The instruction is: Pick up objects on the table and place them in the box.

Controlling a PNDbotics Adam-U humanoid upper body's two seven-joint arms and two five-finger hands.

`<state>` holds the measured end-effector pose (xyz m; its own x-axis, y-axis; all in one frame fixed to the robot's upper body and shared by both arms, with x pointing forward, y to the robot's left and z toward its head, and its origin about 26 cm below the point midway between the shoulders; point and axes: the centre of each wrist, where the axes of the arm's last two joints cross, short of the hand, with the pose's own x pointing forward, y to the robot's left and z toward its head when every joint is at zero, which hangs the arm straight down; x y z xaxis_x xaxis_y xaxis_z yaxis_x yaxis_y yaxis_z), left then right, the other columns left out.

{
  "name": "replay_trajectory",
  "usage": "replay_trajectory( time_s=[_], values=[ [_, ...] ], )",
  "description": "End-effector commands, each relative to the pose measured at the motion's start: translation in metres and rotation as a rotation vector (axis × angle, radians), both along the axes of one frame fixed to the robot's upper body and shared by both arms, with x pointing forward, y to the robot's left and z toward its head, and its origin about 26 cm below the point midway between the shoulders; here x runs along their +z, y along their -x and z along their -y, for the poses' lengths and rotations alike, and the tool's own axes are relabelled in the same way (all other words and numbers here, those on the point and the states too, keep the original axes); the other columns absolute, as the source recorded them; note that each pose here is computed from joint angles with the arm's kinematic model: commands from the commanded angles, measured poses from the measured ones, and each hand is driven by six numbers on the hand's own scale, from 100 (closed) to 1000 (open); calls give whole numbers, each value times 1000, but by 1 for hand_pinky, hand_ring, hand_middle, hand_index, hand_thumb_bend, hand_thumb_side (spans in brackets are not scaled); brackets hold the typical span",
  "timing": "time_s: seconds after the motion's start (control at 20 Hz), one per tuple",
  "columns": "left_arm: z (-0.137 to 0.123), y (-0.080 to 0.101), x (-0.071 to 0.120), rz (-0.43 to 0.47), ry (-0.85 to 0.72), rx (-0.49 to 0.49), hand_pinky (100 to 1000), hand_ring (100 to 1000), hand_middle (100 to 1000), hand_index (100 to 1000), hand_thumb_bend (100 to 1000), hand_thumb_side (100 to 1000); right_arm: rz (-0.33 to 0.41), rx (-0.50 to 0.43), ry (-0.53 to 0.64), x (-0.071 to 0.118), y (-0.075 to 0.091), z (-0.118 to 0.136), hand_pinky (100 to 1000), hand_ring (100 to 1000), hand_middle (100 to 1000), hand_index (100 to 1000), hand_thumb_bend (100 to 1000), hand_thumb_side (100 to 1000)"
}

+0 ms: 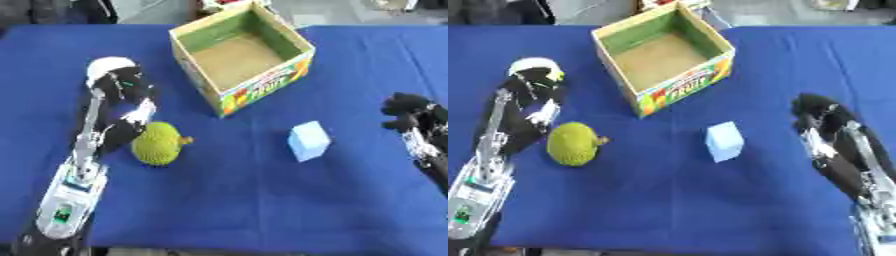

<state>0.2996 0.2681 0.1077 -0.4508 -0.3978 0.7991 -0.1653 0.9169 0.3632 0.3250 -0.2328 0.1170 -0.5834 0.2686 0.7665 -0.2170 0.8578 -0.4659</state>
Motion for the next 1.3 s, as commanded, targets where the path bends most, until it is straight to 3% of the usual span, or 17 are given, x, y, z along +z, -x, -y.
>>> replay_trajectory(
  time_s=[0.05, 0.35, 0.8, 1.3],
  values=[
    [-1, 1, 7, 24, -12, -4, 557, 557, 572, 767, 352, 420, 112, 12, 154, 21, -4, 6, 784, 842, 804, 904, 100, 490],
    [-1, 1, 7, 23, -14, -9, 557, 557, 572, 767, 352, 420, 220, 63, 360, 39, -16, 5, 798, 856, 819, 921, 141, 432],
    [0, 0, 6, 20, -18, -17, 557, 557, 572, 767, 353, 421, 294, 169, 582, 55, -34, 1, 822, 877, 850, 936, 202, 345],
    [0, 0, 6, 15, -22, -24, 557, 556, 572, 768, 354, 421, 275, 330, 819, 66, -54, 2, 841, 905, 883, 951, 244, 374]
  ],
)
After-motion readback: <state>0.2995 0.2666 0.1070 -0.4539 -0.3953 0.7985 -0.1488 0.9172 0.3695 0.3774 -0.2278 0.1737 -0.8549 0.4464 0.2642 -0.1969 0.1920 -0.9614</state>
